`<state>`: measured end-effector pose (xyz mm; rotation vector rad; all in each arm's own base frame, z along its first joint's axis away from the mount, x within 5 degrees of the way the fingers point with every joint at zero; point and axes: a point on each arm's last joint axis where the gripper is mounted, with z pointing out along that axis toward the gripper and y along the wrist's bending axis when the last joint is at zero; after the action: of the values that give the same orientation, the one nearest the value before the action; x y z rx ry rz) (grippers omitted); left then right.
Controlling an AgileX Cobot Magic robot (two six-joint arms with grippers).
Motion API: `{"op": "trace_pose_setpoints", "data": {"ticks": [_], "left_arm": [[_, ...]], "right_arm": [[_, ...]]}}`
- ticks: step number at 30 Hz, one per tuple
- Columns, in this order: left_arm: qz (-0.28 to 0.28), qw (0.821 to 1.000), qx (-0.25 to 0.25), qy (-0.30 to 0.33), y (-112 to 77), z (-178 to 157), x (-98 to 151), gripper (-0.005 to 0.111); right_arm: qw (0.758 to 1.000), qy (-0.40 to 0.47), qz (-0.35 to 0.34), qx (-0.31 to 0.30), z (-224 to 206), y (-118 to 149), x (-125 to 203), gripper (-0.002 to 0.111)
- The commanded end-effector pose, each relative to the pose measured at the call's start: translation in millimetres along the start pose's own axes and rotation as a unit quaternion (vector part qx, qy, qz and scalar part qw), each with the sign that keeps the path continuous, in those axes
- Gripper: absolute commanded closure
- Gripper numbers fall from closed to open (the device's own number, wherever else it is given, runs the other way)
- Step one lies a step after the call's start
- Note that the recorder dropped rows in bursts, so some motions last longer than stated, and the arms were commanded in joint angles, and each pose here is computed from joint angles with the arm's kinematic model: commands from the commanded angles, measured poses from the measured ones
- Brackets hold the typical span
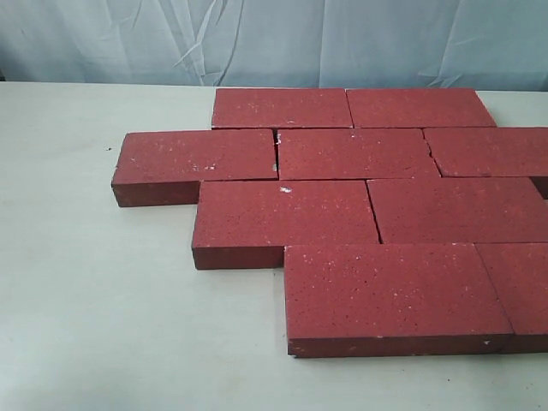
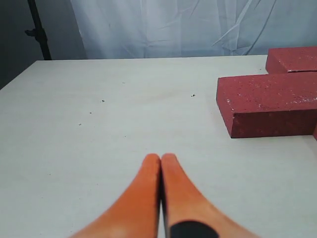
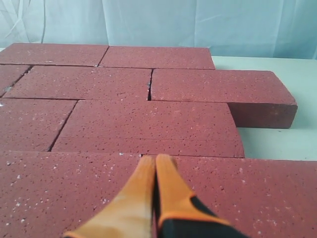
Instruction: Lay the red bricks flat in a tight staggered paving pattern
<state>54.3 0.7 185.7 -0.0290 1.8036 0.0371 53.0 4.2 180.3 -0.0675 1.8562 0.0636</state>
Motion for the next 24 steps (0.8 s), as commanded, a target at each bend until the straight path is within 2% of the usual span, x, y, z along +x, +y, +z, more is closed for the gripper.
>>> {"op": "trace_pose_setpoints", "data": {"ticks": [1, 7, 24], "left_arm": [[-0.016, 1.000, -0.001, -0.008, 0.2, 0.1, 0.0, 0.107], [-0.055, 0.998, -0.009, -0.008, 1.6, 0.1, 0.1, 0.107], [-0.046, 0.999, -0.016, -0.007, 2.8, 0.0, 0.3, 0.107]], "right_arm": [[1.000, -0.008, 0.001, 0.002, -0.2, -0.1, -0.7, 0.109], [1.000, -0.008, 0.001, 0.002, -0.2, -0.1, -0.7, 0.109], [1.000, -0.008, 0.001, 0.002, -0.2, -0.1, -0.7, 0.109]]}}
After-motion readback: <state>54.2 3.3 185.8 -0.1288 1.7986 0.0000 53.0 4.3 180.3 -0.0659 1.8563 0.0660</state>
